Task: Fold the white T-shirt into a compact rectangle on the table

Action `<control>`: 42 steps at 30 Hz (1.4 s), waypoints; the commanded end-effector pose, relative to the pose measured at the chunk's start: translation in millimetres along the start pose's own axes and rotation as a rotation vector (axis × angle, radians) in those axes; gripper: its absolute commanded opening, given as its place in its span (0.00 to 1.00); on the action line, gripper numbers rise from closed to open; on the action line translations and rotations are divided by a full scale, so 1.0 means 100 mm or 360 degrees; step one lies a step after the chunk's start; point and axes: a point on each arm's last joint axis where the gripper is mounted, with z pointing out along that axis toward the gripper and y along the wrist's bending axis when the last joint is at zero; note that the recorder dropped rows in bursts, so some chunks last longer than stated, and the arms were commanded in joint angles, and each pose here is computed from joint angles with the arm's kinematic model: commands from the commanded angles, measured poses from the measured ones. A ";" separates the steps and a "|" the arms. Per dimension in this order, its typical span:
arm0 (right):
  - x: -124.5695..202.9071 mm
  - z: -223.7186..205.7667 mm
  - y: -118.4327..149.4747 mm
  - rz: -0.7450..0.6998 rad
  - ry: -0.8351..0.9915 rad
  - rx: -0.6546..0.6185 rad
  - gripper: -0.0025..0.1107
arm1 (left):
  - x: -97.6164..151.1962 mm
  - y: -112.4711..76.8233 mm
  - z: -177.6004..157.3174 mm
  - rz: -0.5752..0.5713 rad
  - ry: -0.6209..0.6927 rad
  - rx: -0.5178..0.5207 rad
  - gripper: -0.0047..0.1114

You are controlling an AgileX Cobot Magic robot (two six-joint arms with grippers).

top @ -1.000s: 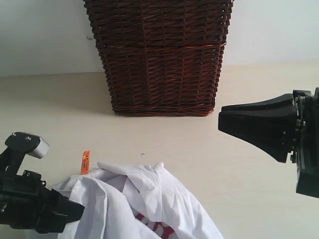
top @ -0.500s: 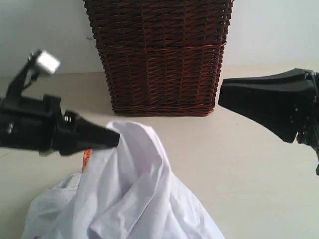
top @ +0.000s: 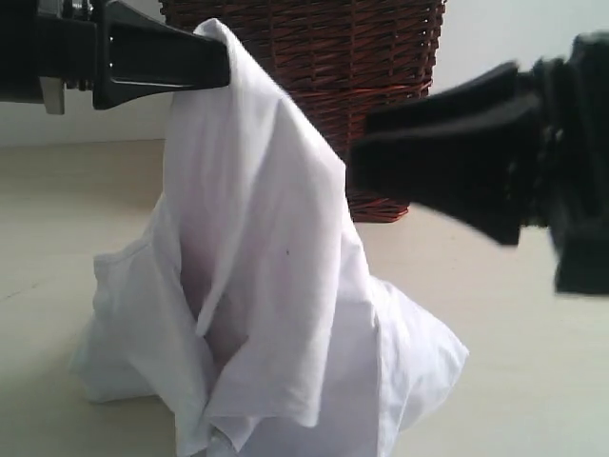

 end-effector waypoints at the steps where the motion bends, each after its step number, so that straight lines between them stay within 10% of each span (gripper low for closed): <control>1: 0.13 0.26 0.17 0.0005 0.0275 0.0057 0.36 | -0.03 0.06 0.01 0.0031 -0.0038 -0.0078 0.04; 21: 1.32 0.92 -0.05 0.0152 0.0974 0.0497 0.36 | 0.23 0.25 0.04 0.0077 0.0014 -0.0330 0.04; 42: 1.25 0.55 -0.19 0.0097 0.0836 0.1050 0.47 | 0.22 0.27 0.03 0.0113 0.0012 -0.0363 0.04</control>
